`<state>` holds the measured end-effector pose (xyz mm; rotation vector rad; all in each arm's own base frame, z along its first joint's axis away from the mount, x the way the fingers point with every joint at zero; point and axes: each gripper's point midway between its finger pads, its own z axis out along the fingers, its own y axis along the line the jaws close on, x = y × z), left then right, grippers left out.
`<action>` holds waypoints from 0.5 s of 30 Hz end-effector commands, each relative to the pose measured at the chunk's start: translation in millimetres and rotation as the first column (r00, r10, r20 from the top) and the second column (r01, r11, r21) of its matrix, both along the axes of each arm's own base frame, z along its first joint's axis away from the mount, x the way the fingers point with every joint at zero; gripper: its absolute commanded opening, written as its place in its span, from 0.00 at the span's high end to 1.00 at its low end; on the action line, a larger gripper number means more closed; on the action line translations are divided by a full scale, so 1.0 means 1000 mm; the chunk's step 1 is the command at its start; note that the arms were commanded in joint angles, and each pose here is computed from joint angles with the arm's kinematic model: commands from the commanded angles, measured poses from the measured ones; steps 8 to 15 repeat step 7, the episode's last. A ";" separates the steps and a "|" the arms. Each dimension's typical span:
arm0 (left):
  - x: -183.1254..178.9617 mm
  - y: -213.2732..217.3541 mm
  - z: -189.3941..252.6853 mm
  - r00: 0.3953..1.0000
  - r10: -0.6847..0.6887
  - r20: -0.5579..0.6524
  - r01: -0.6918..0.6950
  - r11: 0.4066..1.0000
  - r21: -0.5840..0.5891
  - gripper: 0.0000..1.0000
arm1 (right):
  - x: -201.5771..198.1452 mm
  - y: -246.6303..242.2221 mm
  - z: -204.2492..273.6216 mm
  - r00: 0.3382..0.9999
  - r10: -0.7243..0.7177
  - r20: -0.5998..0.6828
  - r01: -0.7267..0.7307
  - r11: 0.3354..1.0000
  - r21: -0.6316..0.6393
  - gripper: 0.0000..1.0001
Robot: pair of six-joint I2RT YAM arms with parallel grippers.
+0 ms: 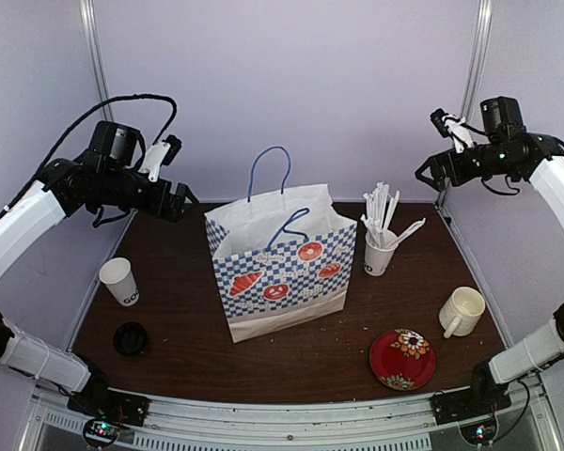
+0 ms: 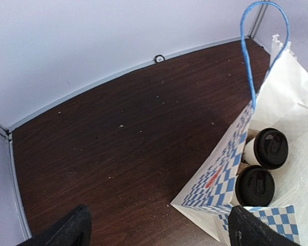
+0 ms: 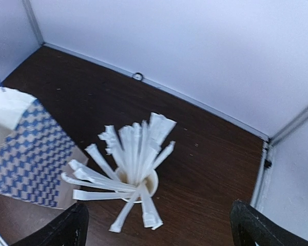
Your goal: Pack the takeout coffee
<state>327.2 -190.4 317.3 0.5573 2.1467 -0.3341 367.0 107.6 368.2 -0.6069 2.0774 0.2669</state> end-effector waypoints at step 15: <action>0.021 0.034 0.012 0.975 0.208 0.084 -0.211 0.977 0.029 0.02 | 0.030 -0.055 -0.004 0.932 -0.331 0.150 0.337 0.941 -0.013 0.01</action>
